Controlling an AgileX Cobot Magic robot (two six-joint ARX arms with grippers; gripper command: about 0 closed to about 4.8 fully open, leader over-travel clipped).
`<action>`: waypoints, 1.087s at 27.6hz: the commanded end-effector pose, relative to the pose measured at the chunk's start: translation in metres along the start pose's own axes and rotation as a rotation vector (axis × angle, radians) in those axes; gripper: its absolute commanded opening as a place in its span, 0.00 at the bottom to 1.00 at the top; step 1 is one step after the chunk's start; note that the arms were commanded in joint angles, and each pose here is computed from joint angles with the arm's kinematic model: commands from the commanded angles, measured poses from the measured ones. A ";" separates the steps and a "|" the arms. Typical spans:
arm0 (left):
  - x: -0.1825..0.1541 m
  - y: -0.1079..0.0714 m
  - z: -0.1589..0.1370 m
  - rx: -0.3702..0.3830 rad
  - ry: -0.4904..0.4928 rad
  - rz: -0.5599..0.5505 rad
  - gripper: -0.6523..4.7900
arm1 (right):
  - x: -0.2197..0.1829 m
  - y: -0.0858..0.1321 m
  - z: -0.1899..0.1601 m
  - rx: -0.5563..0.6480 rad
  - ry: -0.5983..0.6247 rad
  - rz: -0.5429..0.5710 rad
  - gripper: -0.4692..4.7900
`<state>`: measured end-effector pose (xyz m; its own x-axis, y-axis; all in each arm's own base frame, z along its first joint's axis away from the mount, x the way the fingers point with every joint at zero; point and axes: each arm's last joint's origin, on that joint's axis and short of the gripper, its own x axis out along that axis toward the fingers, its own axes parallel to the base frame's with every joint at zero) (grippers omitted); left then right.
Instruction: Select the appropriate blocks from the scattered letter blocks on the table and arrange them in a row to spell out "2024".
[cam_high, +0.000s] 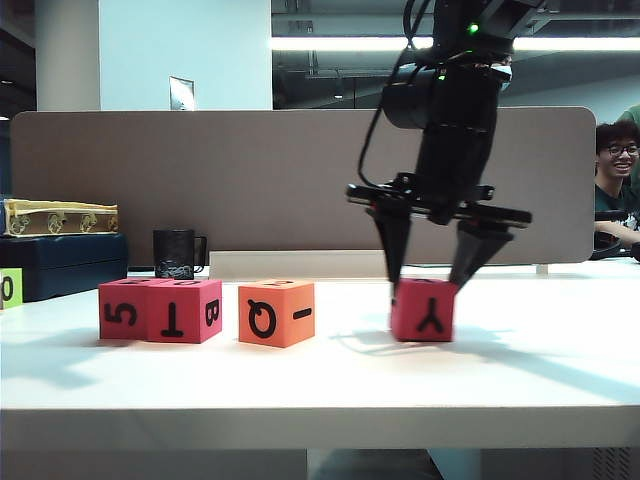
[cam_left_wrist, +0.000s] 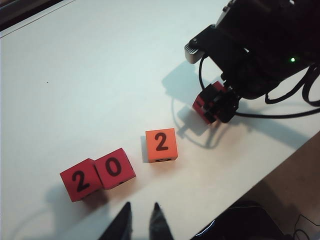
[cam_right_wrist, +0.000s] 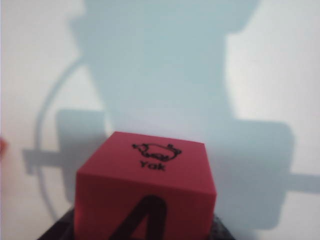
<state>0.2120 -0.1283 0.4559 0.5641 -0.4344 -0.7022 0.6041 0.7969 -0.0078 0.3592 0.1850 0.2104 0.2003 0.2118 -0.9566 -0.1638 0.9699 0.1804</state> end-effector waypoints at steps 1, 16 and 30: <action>-0.004 0.000 0.001 0.005 -0.017 -0.002 0.21 | 0.001 0.013 -0.001 -0.017 0.000 0.084 0.64; -0.004 0.000 -0.001 0.003 0.006 -0.004 0.21 | 0.003 0.051 -0.010 -0.096 -0.045 0.141 0.66; -0.004 0.000 -0.001 0.003 0.006 -0.004 0.21 | 0.002 0.053 -0.011 -0.098 -0.028 0.194 0.81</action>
<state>0.2106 -0.1276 0.4543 0.5501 -0.4266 -0.7179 0.6041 0.7968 -0.0106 0.3401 0.2345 0.2133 0.1741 0.3845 -0.9066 -0.2899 0.8998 0.3260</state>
